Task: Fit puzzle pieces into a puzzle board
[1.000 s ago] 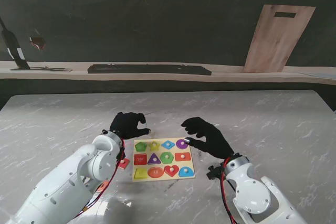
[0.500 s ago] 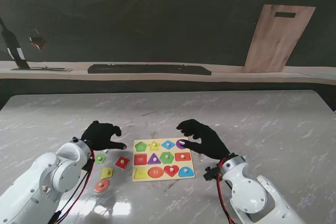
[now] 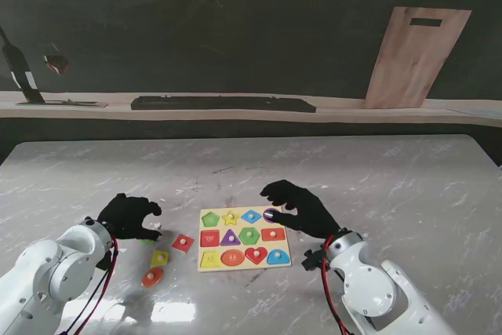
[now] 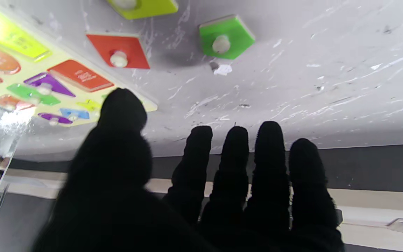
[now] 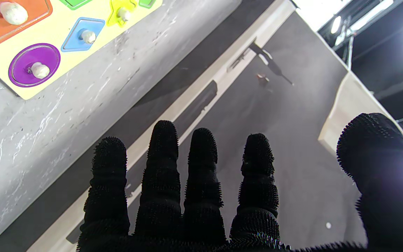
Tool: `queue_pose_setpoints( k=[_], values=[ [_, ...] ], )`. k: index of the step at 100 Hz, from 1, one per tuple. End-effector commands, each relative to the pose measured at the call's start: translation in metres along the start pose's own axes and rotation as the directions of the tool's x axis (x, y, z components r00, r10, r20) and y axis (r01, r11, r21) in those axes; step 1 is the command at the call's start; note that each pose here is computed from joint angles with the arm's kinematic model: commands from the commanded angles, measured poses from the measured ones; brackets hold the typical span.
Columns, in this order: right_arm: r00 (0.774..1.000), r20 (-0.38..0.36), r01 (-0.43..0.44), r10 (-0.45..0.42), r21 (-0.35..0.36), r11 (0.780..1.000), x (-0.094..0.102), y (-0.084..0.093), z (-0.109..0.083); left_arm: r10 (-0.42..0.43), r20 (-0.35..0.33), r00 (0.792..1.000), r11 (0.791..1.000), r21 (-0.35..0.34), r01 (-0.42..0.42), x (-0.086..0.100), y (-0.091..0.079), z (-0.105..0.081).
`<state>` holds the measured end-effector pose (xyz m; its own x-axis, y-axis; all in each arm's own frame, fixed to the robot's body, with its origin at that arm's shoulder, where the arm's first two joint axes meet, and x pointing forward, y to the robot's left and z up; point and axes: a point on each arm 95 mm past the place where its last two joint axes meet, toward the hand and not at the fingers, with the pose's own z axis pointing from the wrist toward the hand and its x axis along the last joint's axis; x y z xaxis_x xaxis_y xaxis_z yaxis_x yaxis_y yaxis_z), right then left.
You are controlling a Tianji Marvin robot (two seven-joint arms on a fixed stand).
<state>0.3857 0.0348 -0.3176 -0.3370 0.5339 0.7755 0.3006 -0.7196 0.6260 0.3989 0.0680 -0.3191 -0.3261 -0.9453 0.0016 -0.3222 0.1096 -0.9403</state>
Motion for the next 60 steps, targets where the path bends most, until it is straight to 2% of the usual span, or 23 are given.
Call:
queue_pose_setpoints(
  k=[1, 18, 40, 60],
  values=[
    [1.0, 0.004, 0.002, -0.002, 0.006, 1.0, 0.0, -0.003, -0.002, 0.033, 0.011, 0.999, 0.999, -0.044, -0.033, -0.006, 0.009, -0.004],
    [1.0, 0.007, 0.002, -0.002, 0.007, 1.0, 0.001, -0.003, -0.002, 0.066, 0.019, 0.998, 0.996, -0.068, -0.065, -0.01, 0.019, -0.011],
    [1.0, 0.006, 0.002, -0.002, 0.013, 1.0, 0.0, -0.004, -0.001, 0.049, 0.021, 0.999, 0.999, -0.005, -0.049, -0.015, 0.029, -0.013],
    [1.0, 0.008, 0.005, -0.005, 0.016, 1.0, 0.0, -0.004, -0.001, 0.049, 0.025, 0.998, 0.999, -0.007, -0.049, -0.015, 0.039, -0.008]
  ],
)
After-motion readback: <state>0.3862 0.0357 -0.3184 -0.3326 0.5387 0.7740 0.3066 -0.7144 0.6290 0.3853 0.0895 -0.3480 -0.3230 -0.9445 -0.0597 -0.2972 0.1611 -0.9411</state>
